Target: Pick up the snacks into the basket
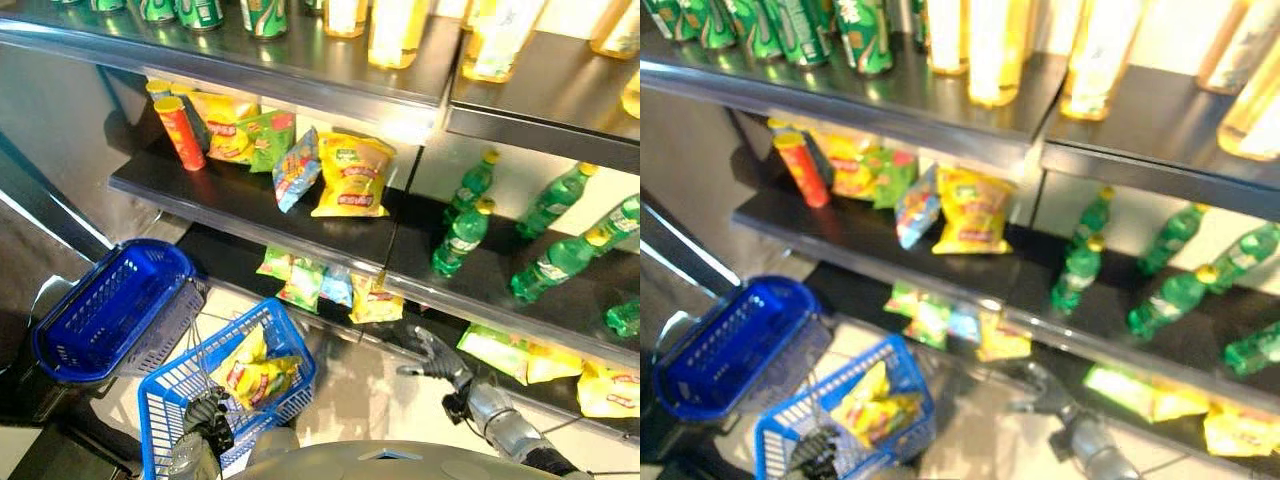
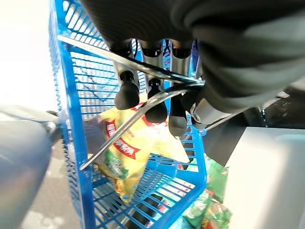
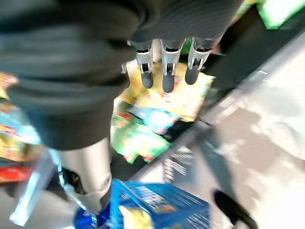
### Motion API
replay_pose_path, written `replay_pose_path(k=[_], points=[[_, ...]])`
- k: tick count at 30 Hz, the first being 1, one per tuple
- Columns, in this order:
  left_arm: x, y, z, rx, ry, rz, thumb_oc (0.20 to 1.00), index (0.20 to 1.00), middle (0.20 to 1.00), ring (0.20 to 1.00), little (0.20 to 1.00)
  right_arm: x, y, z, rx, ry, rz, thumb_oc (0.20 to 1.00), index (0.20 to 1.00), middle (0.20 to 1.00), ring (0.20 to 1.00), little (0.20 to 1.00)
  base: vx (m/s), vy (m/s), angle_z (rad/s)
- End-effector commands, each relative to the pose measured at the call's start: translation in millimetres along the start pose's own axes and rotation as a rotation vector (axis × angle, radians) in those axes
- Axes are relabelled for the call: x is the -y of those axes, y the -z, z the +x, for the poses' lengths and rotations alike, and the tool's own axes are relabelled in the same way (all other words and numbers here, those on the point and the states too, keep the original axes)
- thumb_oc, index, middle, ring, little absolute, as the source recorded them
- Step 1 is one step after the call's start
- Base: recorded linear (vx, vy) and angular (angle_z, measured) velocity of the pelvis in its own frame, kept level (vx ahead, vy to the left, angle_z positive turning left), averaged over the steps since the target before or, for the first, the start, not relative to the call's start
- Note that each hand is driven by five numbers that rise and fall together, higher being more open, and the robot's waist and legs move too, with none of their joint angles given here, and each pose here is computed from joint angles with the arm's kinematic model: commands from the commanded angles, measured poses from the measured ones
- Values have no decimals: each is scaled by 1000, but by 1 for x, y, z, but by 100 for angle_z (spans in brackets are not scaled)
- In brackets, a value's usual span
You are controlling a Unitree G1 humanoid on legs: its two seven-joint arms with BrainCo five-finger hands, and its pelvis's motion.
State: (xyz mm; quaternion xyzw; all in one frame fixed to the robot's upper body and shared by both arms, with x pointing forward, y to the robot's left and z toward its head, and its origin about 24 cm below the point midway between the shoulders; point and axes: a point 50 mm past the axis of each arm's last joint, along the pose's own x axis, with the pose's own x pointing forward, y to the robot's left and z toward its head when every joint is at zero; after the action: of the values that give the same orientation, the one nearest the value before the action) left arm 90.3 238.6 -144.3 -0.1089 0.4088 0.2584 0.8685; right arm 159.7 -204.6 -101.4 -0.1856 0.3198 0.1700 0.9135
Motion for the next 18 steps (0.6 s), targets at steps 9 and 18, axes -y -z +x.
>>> replay_pose_path(k=[9, 18], points=[[2, 4, 6, -45, -35, -167, 200, 200, 200, 200, 200, 16, 33, 3, -200, 83, -35, 1000, 1000, 1000, 1000, 1000, -137, -69, -68], [-19, 7, 7, -90, -125, -143, 200, 200, 200, 200, 200, 13, 60, -6, -315, 216, 167, 1000, 1000, 1000, 1000, 1000, -87, 25, 27]])
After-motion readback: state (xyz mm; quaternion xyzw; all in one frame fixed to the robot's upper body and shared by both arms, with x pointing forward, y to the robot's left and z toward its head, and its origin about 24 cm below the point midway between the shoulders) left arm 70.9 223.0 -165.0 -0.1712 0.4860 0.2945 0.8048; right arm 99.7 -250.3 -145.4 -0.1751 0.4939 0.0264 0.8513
